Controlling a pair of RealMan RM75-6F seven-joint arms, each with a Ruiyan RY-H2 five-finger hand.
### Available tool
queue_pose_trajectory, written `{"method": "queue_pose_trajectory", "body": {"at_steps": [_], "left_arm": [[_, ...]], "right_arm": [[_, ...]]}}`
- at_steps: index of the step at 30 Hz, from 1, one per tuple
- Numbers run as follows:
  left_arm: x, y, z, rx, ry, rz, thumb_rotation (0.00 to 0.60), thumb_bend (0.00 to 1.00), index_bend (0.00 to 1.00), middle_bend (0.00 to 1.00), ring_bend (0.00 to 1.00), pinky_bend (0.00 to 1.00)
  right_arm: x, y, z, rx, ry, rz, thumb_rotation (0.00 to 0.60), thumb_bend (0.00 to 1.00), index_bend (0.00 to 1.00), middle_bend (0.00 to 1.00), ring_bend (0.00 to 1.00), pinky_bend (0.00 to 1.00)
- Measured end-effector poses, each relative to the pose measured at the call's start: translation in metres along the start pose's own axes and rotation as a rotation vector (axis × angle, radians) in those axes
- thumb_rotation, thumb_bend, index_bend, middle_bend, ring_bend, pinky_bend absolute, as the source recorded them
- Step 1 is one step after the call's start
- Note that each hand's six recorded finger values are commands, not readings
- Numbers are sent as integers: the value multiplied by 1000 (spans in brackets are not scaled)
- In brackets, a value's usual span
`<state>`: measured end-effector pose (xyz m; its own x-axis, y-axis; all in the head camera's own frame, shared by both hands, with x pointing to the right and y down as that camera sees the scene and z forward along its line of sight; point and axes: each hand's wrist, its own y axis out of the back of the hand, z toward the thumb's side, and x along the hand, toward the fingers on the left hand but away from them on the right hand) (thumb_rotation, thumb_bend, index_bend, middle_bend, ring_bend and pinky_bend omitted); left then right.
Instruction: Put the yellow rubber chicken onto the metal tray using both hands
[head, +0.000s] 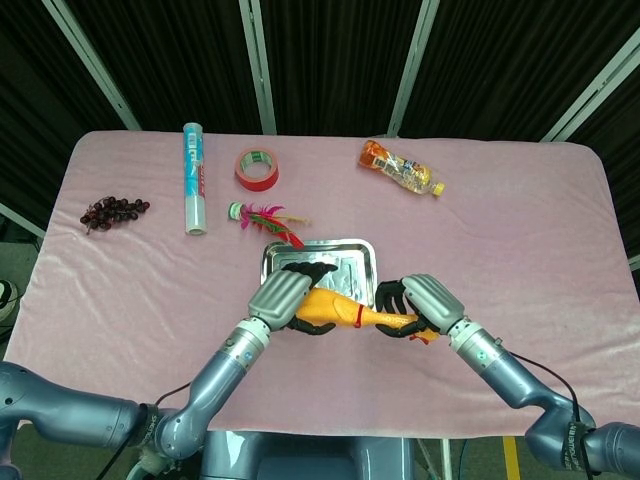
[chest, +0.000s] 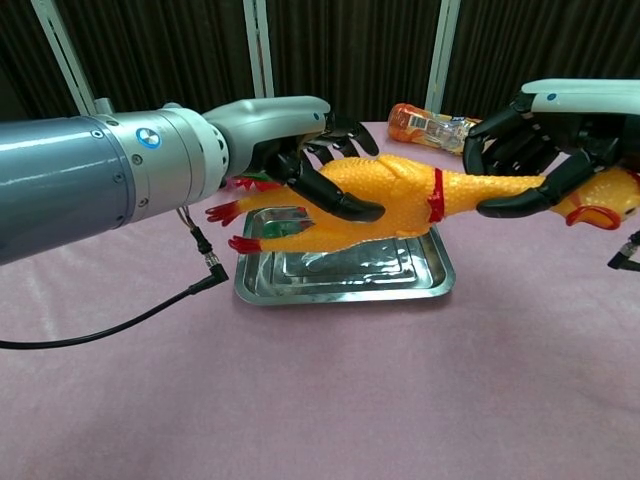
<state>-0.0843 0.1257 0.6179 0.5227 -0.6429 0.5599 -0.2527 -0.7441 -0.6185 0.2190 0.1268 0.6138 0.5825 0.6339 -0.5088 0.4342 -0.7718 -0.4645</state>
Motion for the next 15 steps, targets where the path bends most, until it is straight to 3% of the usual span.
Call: {"method": "queue_pose_trajectory", "body": {"at_steps": [9,15], "left_arm": [[5,-7,-1,25,15,-22,403,345,283,232,172,190],[7,-6,2,21,17,-12,506,527,535,404,291,191]], "right_arm": [[0,1,0,-5,3,-3,600,763,946,710,701,837],[1,1,-2,-7,1,-3,600,764,947,710,701,837]]}}
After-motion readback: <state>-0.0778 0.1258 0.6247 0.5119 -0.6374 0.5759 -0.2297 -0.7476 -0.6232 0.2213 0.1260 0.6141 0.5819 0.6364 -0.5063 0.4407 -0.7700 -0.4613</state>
